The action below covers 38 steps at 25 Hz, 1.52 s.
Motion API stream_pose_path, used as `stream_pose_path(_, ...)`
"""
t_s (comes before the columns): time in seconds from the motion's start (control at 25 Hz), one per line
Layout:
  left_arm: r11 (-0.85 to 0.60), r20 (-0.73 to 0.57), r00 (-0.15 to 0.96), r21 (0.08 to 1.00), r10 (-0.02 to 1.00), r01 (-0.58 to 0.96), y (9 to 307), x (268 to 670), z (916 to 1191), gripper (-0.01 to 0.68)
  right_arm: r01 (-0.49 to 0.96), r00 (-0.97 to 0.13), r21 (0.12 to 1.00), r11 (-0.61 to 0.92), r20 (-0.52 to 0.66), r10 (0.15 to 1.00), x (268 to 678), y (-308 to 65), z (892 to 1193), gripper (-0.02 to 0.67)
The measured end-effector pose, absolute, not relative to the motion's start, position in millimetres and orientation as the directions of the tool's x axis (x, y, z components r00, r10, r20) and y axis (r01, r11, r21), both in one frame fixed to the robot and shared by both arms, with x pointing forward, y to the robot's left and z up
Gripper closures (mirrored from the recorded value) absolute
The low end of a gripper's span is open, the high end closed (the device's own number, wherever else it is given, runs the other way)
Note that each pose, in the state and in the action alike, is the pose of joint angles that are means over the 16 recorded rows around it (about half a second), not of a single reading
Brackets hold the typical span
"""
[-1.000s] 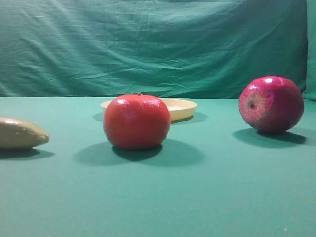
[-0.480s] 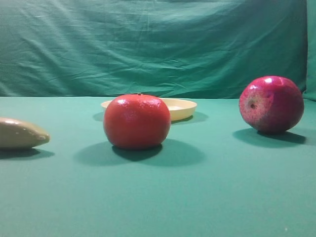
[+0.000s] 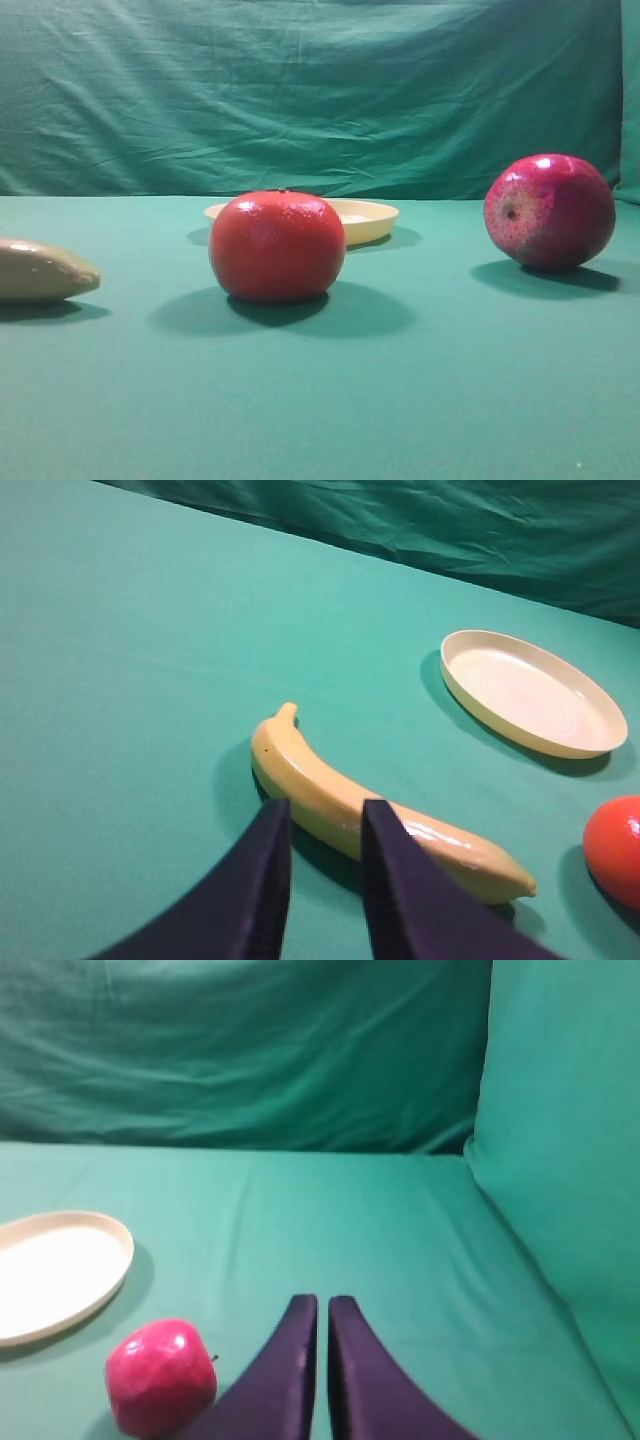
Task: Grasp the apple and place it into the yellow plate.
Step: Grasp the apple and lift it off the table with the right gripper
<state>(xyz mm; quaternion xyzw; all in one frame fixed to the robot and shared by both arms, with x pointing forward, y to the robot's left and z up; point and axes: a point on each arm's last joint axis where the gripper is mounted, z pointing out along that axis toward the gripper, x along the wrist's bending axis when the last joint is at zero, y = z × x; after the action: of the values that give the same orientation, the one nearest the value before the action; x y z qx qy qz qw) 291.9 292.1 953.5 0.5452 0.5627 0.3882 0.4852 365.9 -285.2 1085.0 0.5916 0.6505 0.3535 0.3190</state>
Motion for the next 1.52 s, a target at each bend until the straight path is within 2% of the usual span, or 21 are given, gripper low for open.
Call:
stream_pose_path(0.24, 0.105, -0.123, 0.065, 0.966, 0.990, 0.237, 292.1, 291.9, 953.5, 0.516, 0.665, -0.271, 0.729, 0.163, 0.032, 0.962, 399.5, -267.6, 1084.7, 0.635)
stream_pose_path(0.4, 0.105, -0.124, 0.065, 0.966, 0.990, 0.237, 292.1, 291.9, 953.5, 0.516, 0.671, -0.402, 0.700, 0.244, 0.067, 0.913, 418.4, -254.9, 1079.7, 0.566)
stream_pose_path(0.52, 0.106, -0.124, 0.065, 0.966, 0.990, 0.237, 292.1, 291.9, 953.5, 0.516, 0.657, -0.483, 0.694, 0.296, 0.085, 0.872, 430.6, -247.2, 1075.2, 0.469)
stream_pose_path(0.84, 0.106, -0.125, 0.065, 0.966, 0.990, 0.237, 292.1, 291.9, 953.5, 0.516, 0.607, -0.637, 0.670, 0.428, 0.088, 0.766, 459.0, -227.0, 1061.5, 0.154)
stream_pose_path(1.04, 0.106, -0.125, 0.065, 0.966, 0.990, 0.237, 292.1, 291.9, 953.5, 0.516, 0.608, -0.670, 0.628, 0.486, 0.077, 0.738, 479.8, -216.1, 1049.8, 0.030)
stream_pose_path(1.16, 0.106, -0.125, 0.065, 0.966, 0.990, 0.237, 292.1, 291.9, 953.5, 0.516, 0.623, -0.673, 0.593, 0.509, 0.075, 0.736, 494.5, -209.7, 1039.6, 0.007)
stream_pose_path(1.36, 0.106, -0.125, 0.065, 0.966, 0.990, 0.237, 292.1, 291.9, 953.5, 0.516, 0.661, -0.662, 0.528, 0.533, 0.074, 0.746, 521.2, -202.5, 1017.2, 0.006)
stream_pose_path(1.52, 0.106, -0.125, 0.065, 0.966, 0.990, 0.237, 292.1, 291.9, 953.5, 0.516, 0.695, -0.646, 0.473, 0.541, 0.082, 0.759, 540.3, -199.9, 995.9, 0.033)
